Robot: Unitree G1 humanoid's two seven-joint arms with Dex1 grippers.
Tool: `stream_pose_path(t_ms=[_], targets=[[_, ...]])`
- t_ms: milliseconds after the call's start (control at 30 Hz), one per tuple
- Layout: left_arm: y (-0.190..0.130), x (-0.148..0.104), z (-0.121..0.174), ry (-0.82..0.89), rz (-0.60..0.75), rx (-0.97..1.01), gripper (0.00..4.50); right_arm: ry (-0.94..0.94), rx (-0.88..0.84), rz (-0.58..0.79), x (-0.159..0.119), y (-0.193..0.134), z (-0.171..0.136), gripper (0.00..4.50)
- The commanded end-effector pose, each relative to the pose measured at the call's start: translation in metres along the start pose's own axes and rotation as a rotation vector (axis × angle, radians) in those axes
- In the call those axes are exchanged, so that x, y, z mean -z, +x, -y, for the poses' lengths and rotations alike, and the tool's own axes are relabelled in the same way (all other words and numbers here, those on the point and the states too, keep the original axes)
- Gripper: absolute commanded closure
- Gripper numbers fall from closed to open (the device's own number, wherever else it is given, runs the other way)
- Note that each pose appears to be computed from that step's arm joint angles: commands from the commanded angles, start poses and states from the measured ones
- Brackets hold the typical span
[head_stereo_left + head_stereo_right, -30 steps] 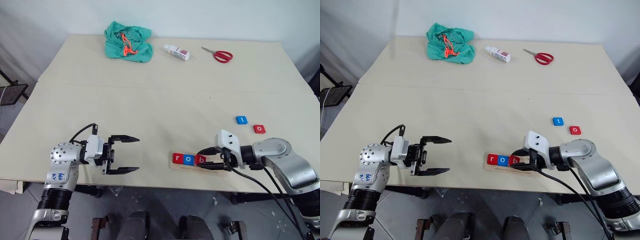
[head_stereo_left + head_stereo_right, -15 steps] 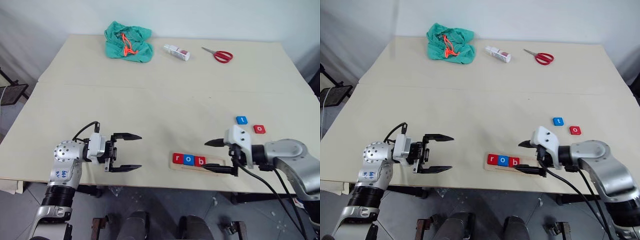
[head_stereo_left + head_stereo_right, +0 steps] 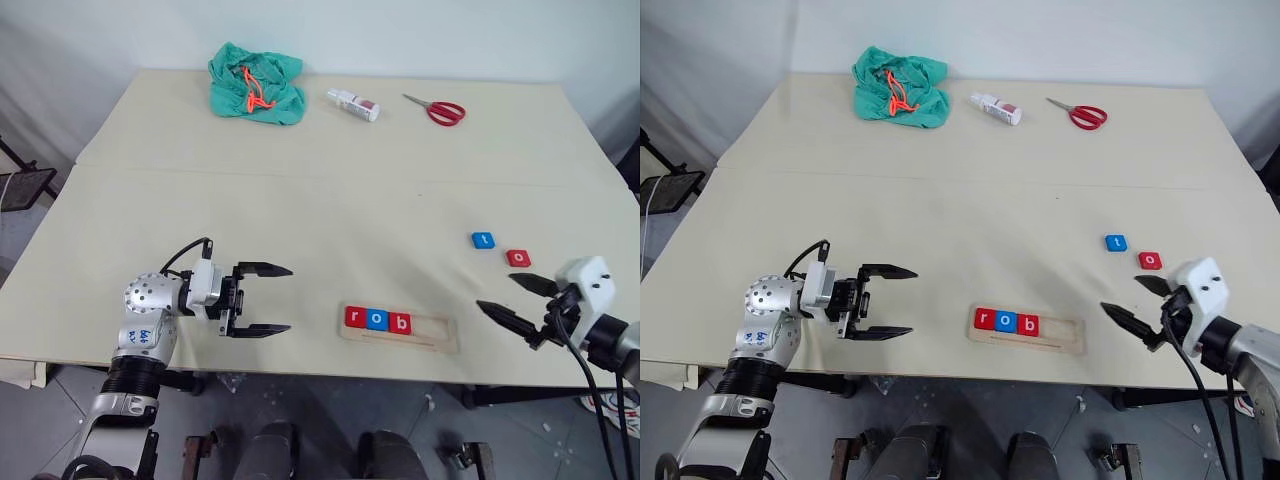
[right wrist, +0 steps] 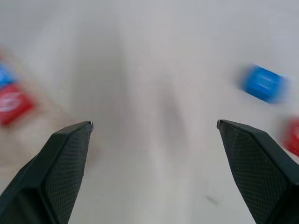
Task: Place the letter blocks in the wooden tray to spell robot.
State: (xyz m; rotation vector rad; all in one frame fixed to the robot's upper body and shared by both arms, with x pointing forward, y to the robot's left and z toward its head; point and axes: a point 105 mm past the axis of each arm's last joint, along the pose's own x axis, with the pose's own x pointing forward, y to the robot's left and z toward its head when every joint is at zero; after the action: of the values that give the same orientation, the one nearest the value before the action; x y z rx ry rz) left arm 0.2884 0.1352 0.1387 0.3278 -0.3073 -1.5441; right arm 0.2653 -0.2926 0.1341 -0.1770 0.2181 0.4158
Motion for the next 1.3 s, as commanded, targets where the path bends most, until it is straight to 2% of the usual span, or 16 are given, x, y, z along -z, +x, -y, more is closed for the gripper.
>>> stream_pose_path(t_ms=[33,233,900,1167,1300], targets=[[0.002,-0.004,0.005,0.020,0.014,0.066,0.00,0.022,0.156,0.055,-0.002,-0.011,0.020,0.05],[0.002,-0.004,0.006,0.011,0.012,0.073,0.00,0.063,0.239,0.055,0.009,-0.014,0.025,0.05],[-0.001,-0.005,0.001,0.024,0.000,0.066,0.00,0.046,0.269,0.062,-0.001,-0.015,0.032,0.05],[0.002,-0.005,0.001,0.025,0.007,0.068,0.00,0.135,0.416,0.075,-0.004,0.030,0.063,0.05],[0.002,-0.007,0.001,0.028,0.008,0.065,0.00,0.156,0.424,0.094,-0.008,0.047,0.070,0.05]])
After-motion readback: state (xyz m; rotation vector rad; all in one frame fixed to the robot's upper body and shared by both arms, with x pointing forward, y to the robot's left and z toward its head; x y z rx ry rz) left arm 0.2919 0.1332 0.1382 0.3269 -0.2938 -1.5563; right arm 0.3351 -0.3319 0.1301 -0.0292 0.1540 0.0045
